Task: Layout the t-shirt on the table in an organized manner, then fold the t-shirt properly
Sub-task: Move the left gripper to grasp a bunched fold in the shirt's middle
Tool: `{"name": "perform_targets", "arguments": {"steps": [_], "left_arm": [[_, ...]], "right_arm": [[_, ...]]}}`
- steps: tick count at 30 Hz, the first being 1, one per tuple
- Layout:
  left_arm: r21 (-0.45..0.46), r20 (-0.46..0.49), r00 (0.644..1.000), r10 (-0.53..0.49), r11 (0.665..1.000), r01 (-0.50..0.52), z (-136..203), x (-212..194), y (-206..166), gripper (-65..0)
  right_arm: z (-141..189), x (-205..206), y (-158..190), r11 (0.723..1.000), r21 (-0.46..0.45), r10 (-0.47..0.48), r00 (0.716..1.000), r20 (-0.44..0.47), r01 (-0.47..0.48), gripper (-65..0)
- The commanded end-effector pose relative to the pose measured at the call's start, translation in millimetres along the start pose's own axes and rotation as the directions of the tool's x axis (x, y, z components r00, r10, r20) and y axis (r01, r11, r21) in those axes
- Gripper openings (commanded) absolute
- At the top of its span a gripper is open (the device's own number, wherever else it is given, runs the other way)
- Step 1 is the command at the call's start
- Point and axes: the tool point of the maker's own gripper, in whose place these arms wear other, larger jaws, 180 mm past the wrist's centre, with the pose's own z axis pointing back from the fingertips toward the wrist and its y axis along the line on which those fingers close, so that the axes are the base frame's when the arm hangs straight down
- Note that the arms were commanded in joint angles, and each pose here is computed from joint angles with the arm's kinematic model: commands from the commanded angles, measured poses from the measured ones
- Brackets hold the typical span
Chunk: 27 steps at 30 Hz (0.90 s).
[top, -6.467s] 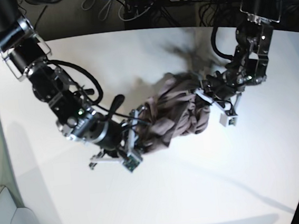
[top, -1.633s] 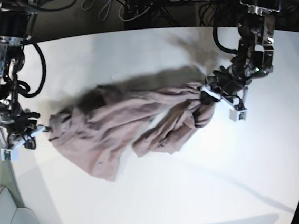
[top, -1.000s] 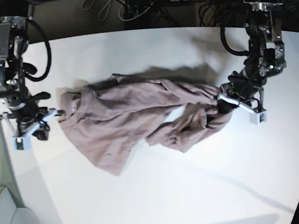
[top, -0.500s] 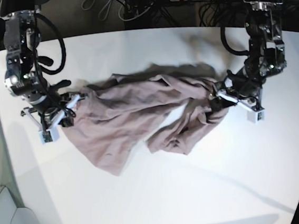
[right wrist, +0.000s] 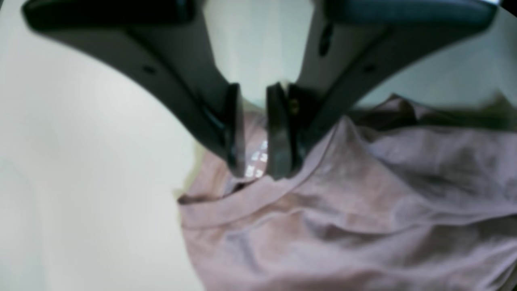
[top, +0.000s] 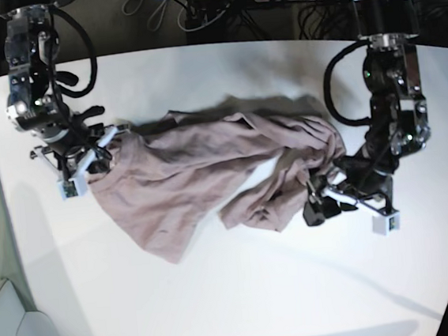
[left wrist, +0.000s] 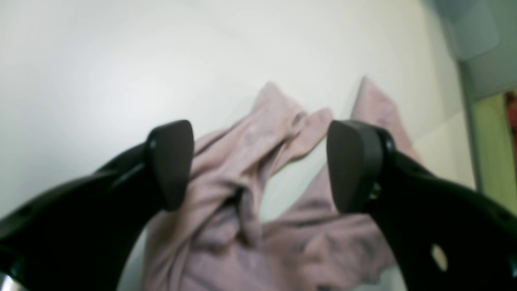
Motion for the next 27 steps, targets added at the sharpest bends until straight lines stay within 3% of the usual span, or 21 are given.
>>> {"name": "perform_targets", "arguments": {"steps": [1, 5, 10, 21, 23, 27], "left_arm": [[-0.002, 0.014, 1.000, 0.007, 1.000, -0.007, -5, 9, 0, -15.0], [-0.025, -0.065, 0.998, -0.012, 1.000, 0.010, -35, -1, -13, -15.0], [-0.066, -0.053, 0.995, -0.082, 0.995, 0.078, -55, -3, -39, -15.0], [0.042, -0.178, 0.961, -0.213, 0.974, 0.224, -95, -49, -28, -15.7], [0.056, -0.179, 0.956, -0.232, 0.968, 0.245, -95, -48, -24, -23.5], [0.105, -0.173, 0.960, -0.220, 0.965, 0.240, -89, -38, 0, -55.6]], "right_arm": [[6, 15, 0, 1.000, -0.004, 0.007, 0.998, 0.055, -0.007, -53.1], [10, 14, 2, 1.000, 0.000, 0.011, 0.998, 0.063, -0.011, -53.1], [12, 15, 4, 1.000, 0.003, 0.014, 0.998, 0.065, -0.015, -53.1], [13, 11, 4, 1.000, 0.002, 0.016, 0.998, 0.057, -0.016, -53.1], [13, 11, 4, 1.000, 0.002, 0.016, 0.998, 0.057, -0.016, -53.1], [13, 13, 4, 1.000, 0.002, 0.016, 0.998, 0.062, -0.016, -53.1]]}}
